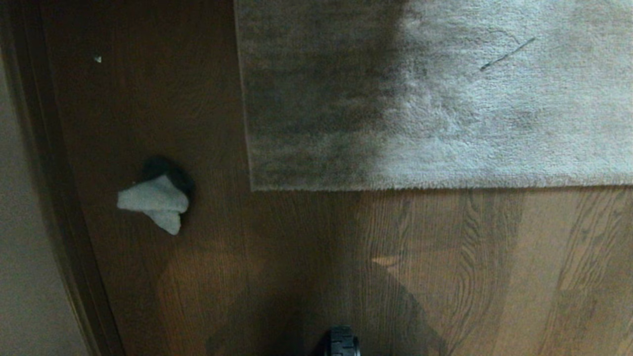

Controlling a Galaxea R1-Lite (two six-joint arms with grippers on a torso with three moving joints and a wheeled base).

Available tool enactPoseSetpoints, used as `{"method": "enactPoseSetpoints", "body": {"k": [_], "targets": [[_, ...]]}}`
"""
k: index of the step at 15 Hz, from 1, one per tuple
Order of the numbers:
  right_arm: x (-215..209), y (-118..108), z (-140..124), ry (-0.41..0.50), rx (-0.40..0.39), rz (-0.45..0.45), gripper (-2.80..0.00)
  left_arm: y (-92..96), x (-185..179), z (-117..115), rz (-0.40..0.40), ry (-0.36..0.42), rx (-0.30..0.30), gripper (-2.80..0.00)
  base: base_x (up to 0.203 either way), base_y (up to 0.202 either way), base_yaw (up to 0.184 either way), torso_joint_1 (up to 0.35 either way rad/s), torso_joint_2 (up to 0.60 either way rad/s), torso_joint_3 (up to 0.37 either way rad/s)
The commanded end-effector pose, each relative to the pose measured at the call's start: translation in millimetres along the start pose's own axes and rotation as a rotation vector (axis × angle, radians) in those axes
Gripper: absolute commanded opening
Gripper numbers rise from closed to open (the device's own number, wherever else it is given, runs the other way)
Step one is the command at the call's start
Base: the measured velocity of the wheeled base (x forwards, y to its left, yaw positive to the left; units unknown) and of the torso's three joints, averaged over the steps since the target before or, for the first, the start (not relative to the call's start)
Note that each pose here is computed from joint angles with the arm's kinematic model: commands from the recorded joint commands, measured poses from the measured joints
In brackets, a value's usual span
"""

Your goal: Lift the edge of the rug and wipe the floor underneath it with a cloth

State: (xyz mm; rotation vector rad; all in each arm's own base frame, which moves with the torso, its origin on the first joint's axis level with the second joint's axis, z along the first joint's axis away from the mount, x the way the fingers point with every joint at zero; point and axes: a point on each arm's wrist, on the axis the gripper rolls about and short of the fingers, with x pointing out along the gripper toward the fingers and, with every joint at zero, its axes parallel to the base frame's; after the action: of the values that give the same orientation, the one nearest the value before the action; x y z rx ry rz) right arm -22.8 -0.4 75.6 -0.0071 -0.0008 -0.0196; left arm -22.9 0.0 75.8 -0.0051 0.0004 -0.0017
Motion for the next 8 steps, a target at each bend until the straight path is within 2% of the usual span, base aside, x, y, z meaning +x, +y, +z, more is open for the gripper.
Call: {"method": "enactPoseSetpoints", "body": {"k": [1, 4, 8], "targets": [[0.1, 0.0, 0.1, 0.001, -0.001, 0.000, -2.80, -0.1, 0.0, 0.0, -0.003, 0.000, -0.001, -2.80, 0.000, 0.000, 0.000, 0.000, 0.00, 0.000], [0.1, 0.0, 0.1, 0.001, -0.001, 0.000, -2.80, 0.1, 0.0, 0.0, 0.005, 0.000, 0.001, -2.80, 0.000, 0.000, 0.000, 0.000, 0.00, 0.032], [0.1, 0.0, 0.1, 0.001, -0.001, 0.000, -2.80, 0.1, 0.0, 0.0, 0.005, 0.000, 0.001, -2.80, 0.000, 0.000, 0.000, 0.003, 0.00, 0.173]]}}
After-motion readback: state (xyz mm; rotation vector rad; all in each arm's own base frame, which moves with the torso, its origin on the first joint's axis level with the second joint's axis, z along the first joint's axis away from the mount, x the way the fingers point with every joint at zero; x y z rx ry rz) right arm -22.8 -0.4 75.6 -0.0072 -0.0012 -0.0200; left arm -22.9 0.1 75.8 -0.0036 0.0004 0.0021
